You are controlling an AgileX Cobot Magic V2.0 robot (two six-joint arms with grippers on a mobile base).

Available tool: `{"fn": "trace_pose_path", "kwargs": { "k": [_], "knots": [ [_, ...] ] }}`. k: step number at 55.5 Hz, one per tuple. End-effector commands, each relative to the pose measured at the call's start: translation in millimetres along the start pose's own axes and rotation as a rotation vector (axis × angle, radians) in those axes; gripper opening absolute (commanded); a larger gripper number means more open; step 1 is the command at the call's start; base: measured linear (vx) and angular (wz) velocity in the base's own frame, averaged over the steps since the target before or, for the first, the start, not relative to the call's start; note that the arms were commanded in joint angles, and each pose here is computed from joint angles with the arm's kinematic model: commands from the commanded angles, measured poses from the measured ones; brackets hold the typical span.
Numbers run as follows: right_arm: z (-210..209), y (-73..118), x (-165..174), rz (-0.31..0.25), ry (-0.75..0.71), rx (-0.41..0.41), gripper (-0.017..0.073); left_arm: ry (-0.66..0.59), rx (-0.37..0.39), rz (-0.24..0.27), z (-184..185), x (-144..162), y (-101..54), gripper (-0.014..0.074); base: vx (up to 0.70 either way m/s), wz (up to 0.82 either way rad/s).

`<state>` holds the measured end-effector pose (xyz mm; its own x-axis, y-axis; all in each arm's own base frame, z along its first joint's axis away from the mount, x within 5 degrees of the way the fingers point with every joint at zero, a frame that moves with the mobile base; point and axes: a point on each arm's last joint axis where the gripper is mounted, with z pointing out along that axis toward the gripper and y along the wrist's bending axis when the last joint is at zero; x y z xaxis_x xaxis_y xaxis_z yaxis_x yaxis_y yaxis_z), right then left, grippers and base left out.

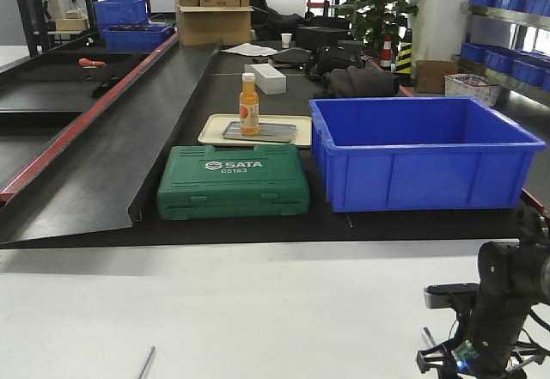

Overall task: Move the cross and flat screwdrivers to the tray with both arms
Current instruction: 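Close the right gripper around the nearer screwdriver's handle, then close the left gripper around the other screwdriver's handle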

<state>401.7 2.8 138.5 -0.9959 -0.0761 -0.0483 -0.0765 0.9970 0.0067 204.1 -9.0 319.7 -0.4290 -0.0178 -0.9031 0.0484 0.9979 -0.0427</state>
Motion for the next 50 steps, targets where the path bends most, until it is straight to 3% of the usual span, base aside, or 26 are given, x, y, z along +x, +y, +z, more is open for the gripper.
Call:
{"fn": "trace_pose_path", "kwargs": {
  "k": [1,13,19,27,32,36,41,50],
  "knots": [
    [-20,-3.0,-3,0.014,-0.091,0.01,0.0449,-0.125,0.0,-0.01,-7,-20,-1.0,0.0489,0.0,0.0],
    [-1,-3.0,9,0.026,-0.074,0.011,0.0448,-0.125,0.0,-0.01,-7,-20,-1.0,0.0489,0.0,0.0],
    [4,-2.7,11,0.028,-0.087,0.01,0.039,-0.125,0.0,-0.01,-7,-20,-1.0,0.0489,0.0,0.0],
    [5,-2.4,12,0.032,-0.088,0.007,0.0142,-0.125,0.0,-0.012,-7,-20,-1.0,0.0489,0.0,0.0],
    [5,-2.1,12,0.036,-0.086,0.004,-0.0015,-0.104,0.005,-0.054,-7,-18,-1.3,0.0489,0.0,0.0],
    [5,-1.9,12,0.04,-0.085,0.002,-0.0013,-0.074,0.016,-0.104,-7,-16,-2.2,0.0489,0.0,0.0],
    [5,-1.5,12,0.044,-0.085,-0.003,-0.0013,0.009,0.035,-0.125,-10,-17,-4.7,0.0489,0.0,0.0],
    [5,-0.6,11,0.055,-0.091,-0.014,-0.001,0.162,0.056,-0.117,-1,-32,-8.0,0.0489,0.0,0.0]
  ]
}}
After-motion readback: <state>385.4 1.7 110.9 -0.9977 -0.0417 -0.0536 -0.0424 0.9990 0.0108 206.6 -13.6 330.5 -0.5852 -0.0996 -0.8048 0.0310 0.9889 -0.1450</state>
